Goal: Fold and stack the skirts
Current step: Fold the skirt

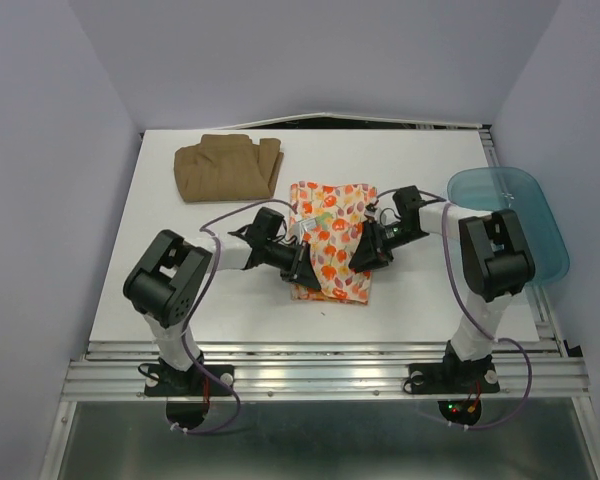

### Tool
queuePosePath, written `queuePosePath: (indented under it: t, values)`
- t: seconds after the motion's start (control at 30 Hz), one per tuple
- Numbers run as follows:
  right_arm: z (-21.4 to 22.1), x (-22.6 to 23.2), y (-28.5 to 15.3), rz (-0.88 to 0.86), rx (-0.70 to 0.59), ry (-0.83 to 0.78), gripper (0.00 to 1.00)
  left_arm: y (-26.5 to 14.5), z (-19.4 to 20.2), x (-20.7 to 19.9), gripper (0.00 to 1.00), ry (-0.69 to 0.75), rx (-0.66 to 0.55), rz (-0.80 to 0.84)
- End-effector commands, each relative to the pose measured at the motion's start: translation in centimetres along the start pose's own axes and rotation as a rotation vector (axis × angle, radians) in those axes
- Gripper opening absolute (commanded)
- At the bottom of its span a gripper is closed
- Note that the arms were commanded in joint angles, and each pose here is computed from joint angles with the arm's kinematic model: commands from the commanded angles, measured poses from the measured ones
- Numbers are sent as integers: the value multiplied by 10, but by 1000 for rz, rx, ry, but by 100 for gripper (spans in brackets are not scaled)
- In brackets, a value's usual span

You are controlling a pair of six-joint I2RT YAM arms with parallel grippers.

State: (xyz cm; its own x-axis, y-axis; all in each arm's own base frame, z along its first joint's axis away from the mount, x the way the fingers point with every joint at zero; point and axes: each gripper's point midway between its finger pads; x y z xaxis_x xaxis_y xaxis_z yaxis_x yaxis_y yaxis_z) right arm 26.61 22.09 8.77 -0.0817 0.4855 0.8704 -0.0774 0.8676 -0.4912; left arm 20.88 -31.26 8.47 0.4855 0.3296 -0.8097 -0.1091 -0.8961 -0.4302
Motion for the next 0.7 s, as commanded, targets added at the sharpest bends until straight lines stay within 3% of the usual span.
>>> queuePosePath:
  t: [0.0,0.17,0.37,0.5,0.67]
  values:
    - [10,-18,20,-11,65,48,43,-1,25,37,0,-193,20,-62]
    - [12,-56,30,103,80,92,41,-7,37,89,0,-350,27,-189]
    - [5,-73,27,210,62,71,38,-10,30,106,0,-361,16,-271]
    - [-11,-52,14,223,29,-8,37,-12,30,105,0,-347,1,-282]
    - [-80,-1,-18,235,-156,-184,40,-15,31,103,0,-337,-10,-295]
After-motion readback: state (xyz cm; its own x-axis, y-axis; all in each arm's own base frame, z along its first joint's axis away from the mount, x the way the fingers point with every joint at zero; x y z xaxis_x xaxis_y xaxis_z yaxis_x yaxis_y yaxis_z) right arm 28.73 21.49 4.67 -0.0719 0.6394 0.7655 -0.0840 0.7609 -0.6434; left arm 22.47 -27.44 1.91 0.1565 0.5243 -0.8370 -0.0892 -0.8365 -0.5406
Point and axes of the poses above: each gripper's point midway between its finger pads, its own y axis out along the fingers, its own x axis along the line the jaws close on, z = x × y, and after that the axes turned 1 degree about y, right-handed
